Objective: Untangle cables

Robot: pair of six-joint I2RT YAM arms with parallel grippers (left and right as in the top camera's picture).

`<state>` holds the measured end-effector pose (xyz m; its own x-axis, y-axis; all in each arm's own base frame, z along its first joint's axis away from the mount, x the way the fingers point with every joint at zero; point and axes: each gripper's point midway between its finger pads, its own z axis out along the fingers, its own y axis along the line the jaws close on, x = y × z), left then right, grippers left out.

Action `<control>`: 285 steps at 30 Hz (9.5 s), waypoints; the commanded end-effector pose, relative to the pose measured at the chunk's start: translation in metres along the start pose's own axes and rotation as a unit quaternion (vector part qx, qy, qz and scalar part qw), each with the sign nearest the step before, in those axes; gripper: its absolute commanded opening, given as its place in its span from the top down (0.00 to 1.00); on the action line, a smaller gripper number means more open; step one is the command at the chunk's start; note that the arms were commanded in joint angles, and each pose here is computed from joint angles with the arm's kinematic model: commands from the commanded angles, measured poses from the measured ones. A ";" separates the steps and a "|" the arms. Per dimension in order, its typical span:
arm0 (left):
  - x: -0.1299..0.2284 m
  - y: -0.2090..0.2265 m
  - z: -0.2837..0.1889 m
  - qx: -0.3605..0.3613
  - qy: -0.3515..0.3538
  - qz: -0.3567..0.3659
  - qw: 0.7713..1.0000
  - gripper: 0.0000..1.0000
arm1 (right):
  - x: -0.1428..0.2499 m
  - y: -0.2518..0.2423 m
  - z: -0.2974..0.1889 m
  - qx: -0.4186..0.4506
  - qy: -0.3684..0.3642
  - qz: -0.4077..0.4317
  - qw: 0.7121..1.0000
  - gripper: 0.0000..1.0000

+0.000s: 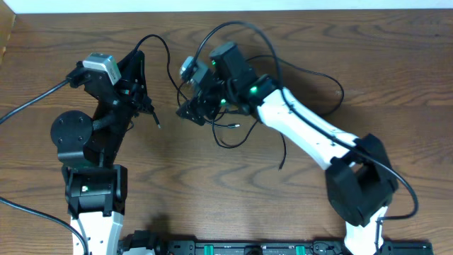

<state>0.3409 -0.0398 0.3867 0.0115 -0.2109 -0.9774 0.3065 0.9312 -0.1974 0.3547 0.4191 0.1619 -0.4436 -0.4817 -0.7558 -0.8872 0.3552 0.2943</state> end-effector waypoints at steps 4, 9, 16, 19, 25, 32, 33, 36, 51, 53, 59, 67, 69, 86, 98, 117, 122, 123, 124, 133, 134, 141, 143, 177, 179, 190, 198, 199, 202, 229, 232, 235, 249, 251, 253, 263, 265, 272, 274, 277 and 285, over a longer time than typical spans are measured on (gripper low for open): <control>-0.008 -0.003 -0.003 0.006 -0.010 0.000 1.000 0.92 | 0.019 -0.006 0.018 0.010 0.026 0.029 0.999 0.99; -0.005 0.010 -0.003 -0.030 -0.006 -0.005 1.000 0.92 | -0.002 -0.023 0.002 0.033 -0.013 0.056 0.998 0.99; 0.032 0.017 -0.006 -0.047 0.067 -0.032 0.996 0.72 | -0.084 -0.037 -0.058 0.057 -0.158 0.047 0.985 0.99; 0.053 0.020 -0.010 -0.056 0.109 -0.047 0.991 0.50 | -0.122 -0.031 -0.090 0.055 -0.230 0.040 0.971 0.99; 0.091 0.025 -0.020 -0.074 0.183 -0.073 0.978 0.31 | -0.178 -0.005 -0.149 0.036 -0.340 0.021 0.939 0.99; 0.116 0.028 -0.028 -0.085 0.234 -0.092 0.964 0.31 | -0.205 0.019 -0.194 0.035 -0.396 -0.020 0.917 0.99; 0.120 0.028 -0.029 -0.087 0.240 -0.094 0.962 0.31 | -0.208 0.020 -0.202 0.038 -0.404 -0.027 0.914 0.99; 0.129 0.029 -0.032 -0.091 0.260 -0.101 0.956 0.31 | -0.214 0.018 -0.223 0.065 -0.422 -0.053 0.903 0.99; 0.164 0.025 -0.054 -0.100 0.336 -0.132 0.927 0.12 | -0.184 -0.094 -0.346 0.300 -0.434 0.006 0.850 0.99; 0.168 0.025 -0.057 -0.102 0.346 -0.135 0.923 0.12 | -0.165 -0.117 -0.365 0.348 -0.412 0.024 0.842 0.99; 0.184 0.026 -0.064 -0.110 0.379 -0.147 0.907 0.09 | -0.095 -0.179 -0.441 0.510 -0.338 0.082 0.786 0.99; 0.197 0.028 -0.067 -0.116 0.404 -0.157 0.894 0.02 | 0.013 -0.223 -0.552 0.679 -0.248 0.178 0.668 0.99; 0.200 0.028 -0.067 -0.117 0.409 -0.159 0.891 0.02 | 0.035 -0.227 -0.573 0.697 -0.237 0.197 0.647 0.99; 0.210 0.031 -0.066 -0.120 0.426 -0.165 0.881 0.02 | 0.101 -0.229 -0.638 0.655 -0.275 0.258 0.655 0.99; 0.210 0.031 -0.066 -0.120 0.426 -0.165 0.882 0.02 | 0.021 -0.224 -0.588 0.577 -0.344 0.198 0.714 0.99; 0.210 0.031 -0.066 -0.120 0.426 -0.165 0.882 0.02 | -0.091 -0.179 -0.593 0.446 -0.572 0.163 0.669 0.99; 0.210 0.031 -0.066 -0.120 0.426 -0.165 0.882 0.02 | -0.073 -0.189 -0.605 0.492 -0.554 0.170 0.649 0.99; 0.210 0.031 -0.066 -0.120 0.426 -0.165 0.882 0.02 | -0.067 -0.192 -0.609 0.504 -0.549 0.174 0.643 0.99; 0.210 0.031 -0.066 -0.120 0.426 -0.165 0.881 0.02 | -0.060 -0.196 -0.613 0.517 -0.542 0.180 0.637 0.99; 0.210 0.031 -0.066 -0.120 0.426 -0.165 0.881 0.02 | -0.025 -0.215 -0.604 0.545 -0.493 0.233 0.637 0.99; 0.210 0.031 -0.066 -0.120 0.426 -0.165 0.882 0.02 | -0.026 -0.216 -0.601 0.544 -0.487 0.229 0.644 0.99; 0.210 0.031 -0.066 -0.120 0.426 -0.165 0.881 0.02 | -0.044 -0.216 -0.570 0.522 -0.479 0.221 0.670 0.99; 0.210 0.031 -0.066 -0.120 0.426 -0.165 0.882 0.02 | -0.053 -0.213 -0.560 0.512 -0.481 0.215 0.678 0.99; 0.210 0.031 -0.066 -0.120 0.426 -0.165 0.882 0.02 | -0.161 -0.141 -0.483 0.417 -0.553 0.110 0.713 0.99; 0.210 0.031 -0.066 -0.121 0.426 -0.165 0.882 0.02 | -0.152 -0.149 -0.496 0.434 -0.552 0.115 0.703 0.99; 0.210 0.031 -0.066 -0.121 0.426 -0.165 0.882 0.02 | -0.065 -0.208 -0.563 0.563 -0.466 0.161 0.663 0.99; 0.210 0.032 -0.066 -0.122 0.426 -0.164 0.882 0.02 | 0.004 -0.229 -0.622 0.636 -0.418 0.201 0.617 0.99; 0.210 0.031 -0.066 -0.122 0.426 -0.164 0.882 0.02 | 0.011 -0.230 -0.628 0.644 -0.412 0.202 0.613 0.99; 0.210 0.031 -0.066 -0.122 0.426 -0.164 0.882 0.02 | 0.053 -0.234 -0.656 0.681 -0.383 0.236 0.578 0.99; 0.210 0.031 -0.066 -0.122 0.426 -0.164 0.882 0.02 | 0.276 -0.217 -0.789 0.784 -0.289 0.374 0.402 0.99; 0.210 0.031 -0.066 -0.122 0.426 -0.164 0.882 0.02 | 0.299 -0.220 -0.788 0.783 -0.273 0.395 0.394 0.99; 0.210 0.032 -0.066 -0.122 0.426 -0.164 0.882 0.02 | 0.333 -0.223 -0.784 0.777 -0.254 0.430 0.383 0.99; 0.210 0.031 -0.066 -0.122 0.426 -0.164 0.882 0.02 | 0.445 -0.207 -0.785 0.758 -0.216 0.526 0.321 0.99; 0.210 0.032 -0.066 -0.122 0.426 -0.164 0.882 0.02 | 0.449 -0.204 -0.787 0.754 -0.223 0.529 0.321 0.87; 0.210 0.031 -0.066 -0.122 0.426 -0.164 0.882 0.02 | 0.448 -0.205 -0.787 0.746 -0.233 0.528 0.332 0.55; 0.210 0.032 -0.066 -0.122 0.426 -0.164 0.882 0.02 | 0.426 -0.226 -0.769 0.703 -0.267 0.522 0.402 0.15; 0.210 0.031 -0.066 -0.122 0.426 -0.164 0.882 0.02 | 0.417 -0.233 -0.762 0.689 -0.276 0.520 0.424 0.15; 0.210 0.031 -0.066 -0.122 0.426 -0.164 0.882 0.02 | 0.375 -0.262 -0.719 0.622 -0.293 0.512 0.514 0.10; 0.210 0.031 -0.066 -0.122 0.426 -0.164 0.882 0.02 | 0.358 -0.271 -0.701 0.601 -0.290 0.503 0.549 0.08; 0.210 0.032 -0.066 -0.122 0.426 -0.164 0.882 0.02 | 0.330 -0.286 -0.668 0.569 -0.276 0.484 0.605 0.06; 0.210 0.031 -0.066 -0.122 0.426 -0.164 0.882 0.02 | 0.265 -0.307 -0.564 0.489 -0.207 0.460 0.712 0.04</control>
<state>0.2884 -0.0350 0.1673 -0.7915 -0.2839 -0.5412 -0.0639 0.9191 -0.3888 0.4155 -0.3098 0.2033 -0.4383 0.5982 -0.6708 0.4713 0.7885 0.3951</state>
